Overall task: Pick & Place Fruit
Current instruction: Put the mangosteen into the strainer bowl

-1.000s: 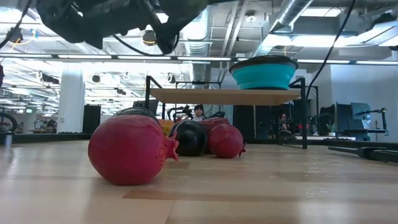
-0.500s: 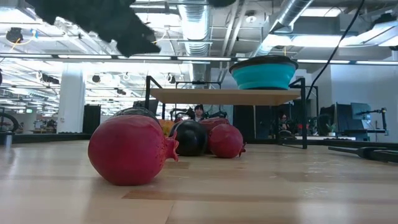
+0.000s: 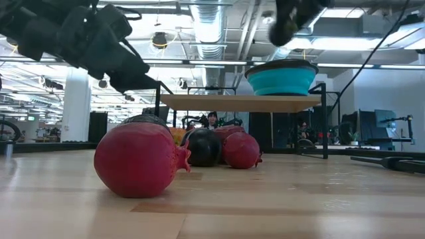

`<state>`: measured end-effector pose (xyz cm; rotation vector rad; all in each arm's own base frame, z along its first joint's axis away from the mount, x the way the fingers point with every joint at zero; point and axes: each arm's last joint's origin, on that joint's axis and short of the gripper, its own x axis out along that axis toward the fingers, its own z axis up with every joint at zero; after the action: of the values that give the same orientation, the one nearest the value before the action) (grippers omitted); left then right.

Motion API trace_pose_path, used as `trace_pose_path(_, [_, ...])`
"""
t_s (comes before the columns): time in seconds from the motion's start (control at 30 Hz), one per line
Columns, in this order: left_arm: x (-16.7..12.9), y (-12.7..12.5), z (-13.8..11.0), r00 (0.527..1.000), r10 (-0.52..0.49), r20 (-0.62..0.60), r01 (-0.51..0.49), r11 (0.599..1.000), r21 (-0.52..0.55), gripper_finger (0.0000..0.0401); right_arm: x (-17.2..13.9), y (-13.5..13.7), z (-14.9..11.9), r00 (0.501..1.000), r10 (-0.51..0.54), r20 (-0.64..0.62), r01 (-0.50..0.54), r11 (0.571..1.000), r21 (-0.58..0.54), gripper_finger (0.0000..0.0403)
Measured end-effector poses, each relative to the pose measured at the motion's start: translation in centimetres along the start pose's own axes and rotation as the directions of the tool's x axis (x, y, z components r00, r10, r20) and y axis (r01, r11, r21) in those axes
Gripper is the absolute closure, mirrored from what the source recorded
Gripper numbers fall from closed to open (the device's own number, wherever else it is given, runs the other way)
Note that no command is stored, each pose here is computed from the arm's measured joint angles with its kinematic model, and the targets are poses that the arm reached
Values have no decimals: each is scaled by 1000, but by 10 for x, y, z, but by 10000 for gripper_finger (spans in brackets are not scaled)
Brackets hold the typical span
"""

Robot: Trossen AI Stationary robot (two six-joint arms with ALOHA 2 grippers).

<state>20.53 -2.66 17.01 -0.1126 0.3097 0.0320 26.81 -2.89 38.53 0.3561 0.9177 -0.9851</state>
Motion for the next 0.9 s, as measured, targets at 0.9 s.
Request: trace_pose_path(0.9, [0,-1,7,997,-12,70,13,1000,-14,100,88,-93,55,919,10,-395,19,997,68,138])
